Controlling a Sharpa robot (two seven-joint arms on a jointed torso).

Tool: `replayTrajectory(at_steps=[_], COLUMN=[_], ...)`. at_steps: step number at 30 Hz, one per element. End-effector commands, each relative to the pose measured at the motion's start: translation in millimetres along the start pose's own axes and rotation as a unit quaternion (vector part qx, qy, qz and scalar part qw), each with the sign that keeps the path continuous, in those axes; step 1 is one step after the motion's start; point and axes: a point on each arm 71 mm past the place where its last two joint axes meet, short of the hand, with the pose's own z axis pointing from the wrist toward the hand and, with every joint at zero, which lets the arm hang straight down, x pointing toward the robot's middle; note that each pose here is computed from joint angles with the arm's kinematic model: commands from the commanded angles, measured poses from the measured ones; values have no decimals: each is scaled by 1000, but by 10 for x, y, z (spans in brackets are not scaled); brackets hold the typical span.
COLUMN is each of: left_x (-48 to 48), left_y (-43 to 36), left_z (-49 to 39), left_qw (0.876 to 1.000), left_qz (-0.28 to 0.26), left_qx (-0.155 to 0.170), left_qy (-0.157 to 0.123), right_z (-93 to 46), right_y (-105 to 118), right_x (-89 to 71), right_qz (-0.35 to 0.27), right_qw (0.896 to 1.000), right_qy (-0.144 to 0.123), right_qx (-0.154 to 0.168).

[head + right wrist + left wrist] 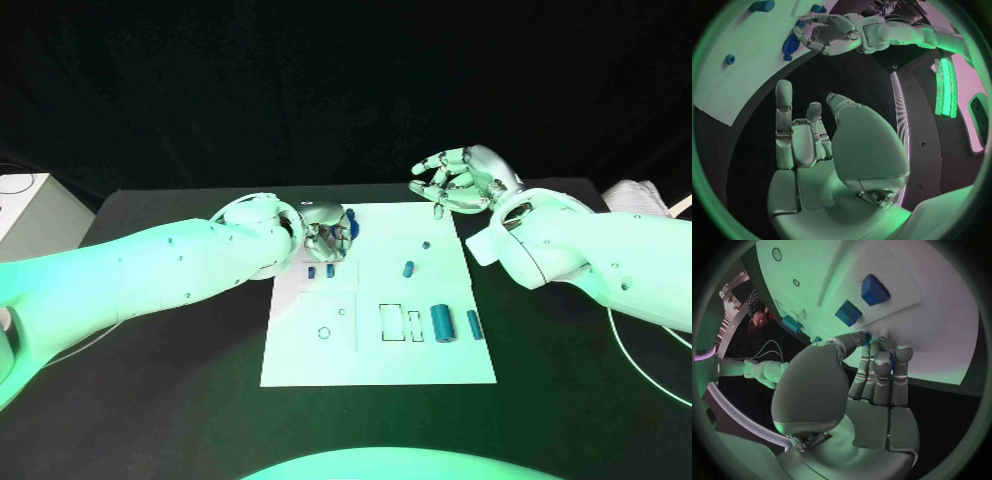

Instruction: Assemble the parts on the task board

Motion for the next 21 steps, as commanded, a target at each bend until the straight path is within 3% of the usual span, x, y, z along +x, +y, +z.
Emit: replayTrajectory(at_steps=[1, 21], left_x=[27, -12], left_y=[-30, -4], left_z=[7, -13], left_qw=[1000, 1000], left_qz=[-6, -14], left_qx=[9, 11], left_qy=[10, -19], right_z=[0, 2], right_y=[8, 3], right_x=[15, 17], right_qz=[0, 0], right_qw=[1000, 1000], right_qy=[8, 9], right_qx=[-4, -1])
